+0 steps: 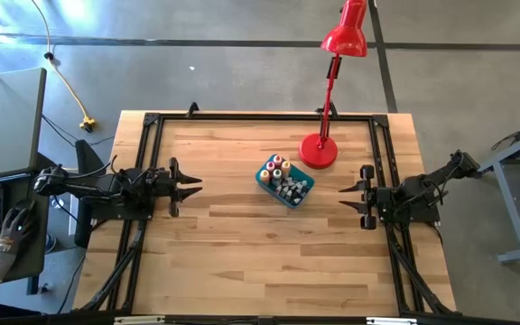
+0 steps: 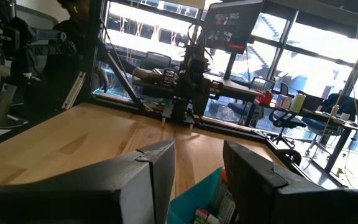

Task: Pick & Place food coloring
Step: Return to home position

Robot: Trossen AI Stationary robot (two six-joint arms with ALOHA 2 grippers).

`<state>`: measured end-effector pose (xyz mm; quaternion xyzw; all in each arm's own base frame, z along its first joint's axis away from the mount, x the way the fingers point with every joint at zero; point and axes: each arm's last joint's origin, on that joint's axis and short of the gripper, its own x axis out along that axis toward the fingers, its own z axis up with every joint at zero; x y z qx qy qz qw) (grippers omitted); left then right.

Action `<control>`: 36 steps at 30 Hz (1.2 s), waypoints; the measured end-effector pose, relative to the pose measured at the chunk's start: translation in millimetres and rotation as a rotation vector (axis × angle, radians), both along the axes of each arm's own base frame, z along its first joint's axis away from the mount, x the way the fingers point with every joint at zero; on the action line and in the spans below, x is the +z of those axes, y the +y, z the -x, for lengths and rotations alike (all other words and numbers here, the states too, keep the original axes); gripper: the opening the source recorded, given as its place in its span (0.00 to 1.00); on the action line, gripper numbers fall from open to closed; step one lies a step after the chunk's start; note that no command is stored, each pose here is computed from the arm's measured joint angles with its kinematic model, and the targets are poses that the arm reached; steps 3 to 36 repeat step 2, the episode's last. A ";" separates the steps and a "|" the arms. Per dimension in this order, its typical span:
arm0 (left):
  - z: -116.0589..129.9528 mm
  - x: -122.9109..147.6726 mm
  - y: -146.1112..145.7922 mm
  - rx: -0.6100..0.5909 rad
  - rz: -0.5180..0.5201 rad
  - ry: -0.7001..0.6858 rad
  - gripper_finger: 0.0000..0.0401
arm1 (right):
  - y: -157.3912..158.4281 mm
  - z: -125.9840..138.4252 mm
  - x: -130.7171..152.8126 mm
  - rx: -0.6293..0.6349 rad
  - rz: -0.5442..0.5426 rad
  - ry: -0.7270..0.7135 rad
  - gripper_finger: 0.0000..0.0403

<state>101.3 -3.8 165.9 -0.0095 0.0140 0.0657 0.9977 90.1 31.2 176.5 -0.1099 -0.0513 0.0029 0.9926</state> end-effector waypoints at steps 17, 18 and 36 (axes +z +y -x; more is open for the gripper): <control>0.0 0.0 0.0 0.000 0.000 0.000 0.27 | 0.0 0.0 0.0 0.000 0.000 0.000 0.32; 0.0 0.0 0.0 0.000 0.000 0.000 0.27 | 0.0 0.0 0.0 0.000 0.000 0.000 0.32; 0.0 0.0 0.0 0.000 0.000 0.000 0.27 | 0.0 0.0 0.0 0.000 0.000 0.000 0.32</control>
